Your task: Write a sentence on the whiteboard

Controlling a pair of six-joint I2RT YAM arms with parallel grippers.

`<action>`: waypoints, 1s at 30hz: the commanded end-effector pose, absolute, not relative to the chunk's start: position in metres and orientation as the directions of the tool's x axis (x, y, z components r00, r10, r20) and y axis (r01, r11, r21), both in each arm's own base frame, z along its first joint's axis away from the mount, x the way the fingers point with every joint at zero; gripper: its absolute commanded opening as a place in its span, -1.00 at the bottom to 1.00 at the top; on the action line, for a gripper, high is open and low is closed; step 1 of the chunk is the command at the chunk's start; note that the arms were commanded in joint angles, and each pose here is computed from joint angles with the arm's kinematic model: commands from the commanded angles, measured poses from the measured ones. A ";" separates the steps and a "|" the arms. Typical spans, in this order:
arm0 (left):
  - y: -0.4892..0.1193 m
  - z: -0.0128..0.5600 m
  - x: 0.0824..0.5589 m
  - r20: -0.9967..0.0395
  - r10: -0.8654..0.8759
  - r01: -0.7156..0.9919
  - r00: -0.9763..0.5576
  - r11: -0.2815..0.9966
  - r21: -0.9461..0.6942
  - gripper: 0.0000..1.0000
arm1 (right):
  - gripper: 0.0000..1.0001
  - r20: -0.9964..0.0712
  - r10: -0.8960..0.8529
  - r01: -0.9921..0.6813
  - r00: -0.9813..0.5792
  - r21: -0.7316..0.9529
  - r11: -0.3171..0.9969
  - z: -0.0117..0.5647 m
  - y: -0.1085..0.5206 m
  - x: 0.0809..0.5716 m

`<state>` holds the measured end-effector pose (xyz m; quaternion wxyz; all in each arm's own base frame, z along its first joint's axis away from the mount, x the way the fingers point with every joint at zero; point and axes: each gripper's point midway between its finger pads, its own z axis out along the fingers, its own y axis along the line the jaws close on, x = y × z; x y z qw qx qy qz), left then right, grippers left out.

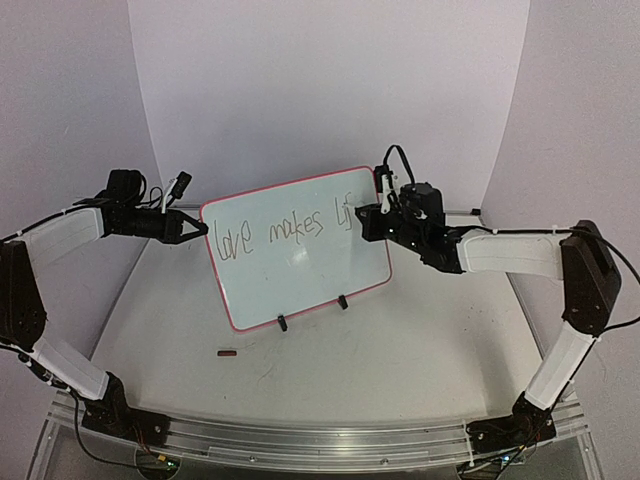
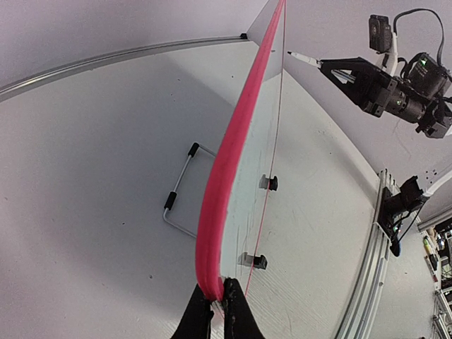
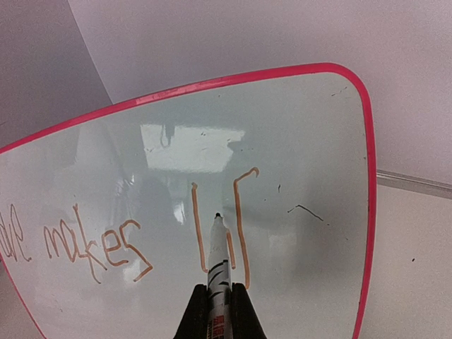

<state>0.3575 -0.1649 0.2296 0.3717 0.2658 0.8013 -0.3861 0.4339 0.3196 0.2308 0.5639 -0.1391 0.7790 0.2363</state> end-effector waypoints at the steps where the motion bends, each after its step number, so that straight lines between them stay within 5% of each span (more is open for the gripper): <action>1: -0.165 0.224 0.364 -0.812 0.191 0.731 -0.551 0.581 -0.359 -1.00 | -1.00 -0.959 0.053 -0.463 -0.280 0.184 0.867 0.245 0.320 0.445; 30: -0.164 0.224 0.364 -0.812 0.193 0.731 -0.550 0.582 -0.357 -1.00 | -1.00 -0.955 0.046 -0.392 -0.293 0.164 0.905 0.237 0.313 0.457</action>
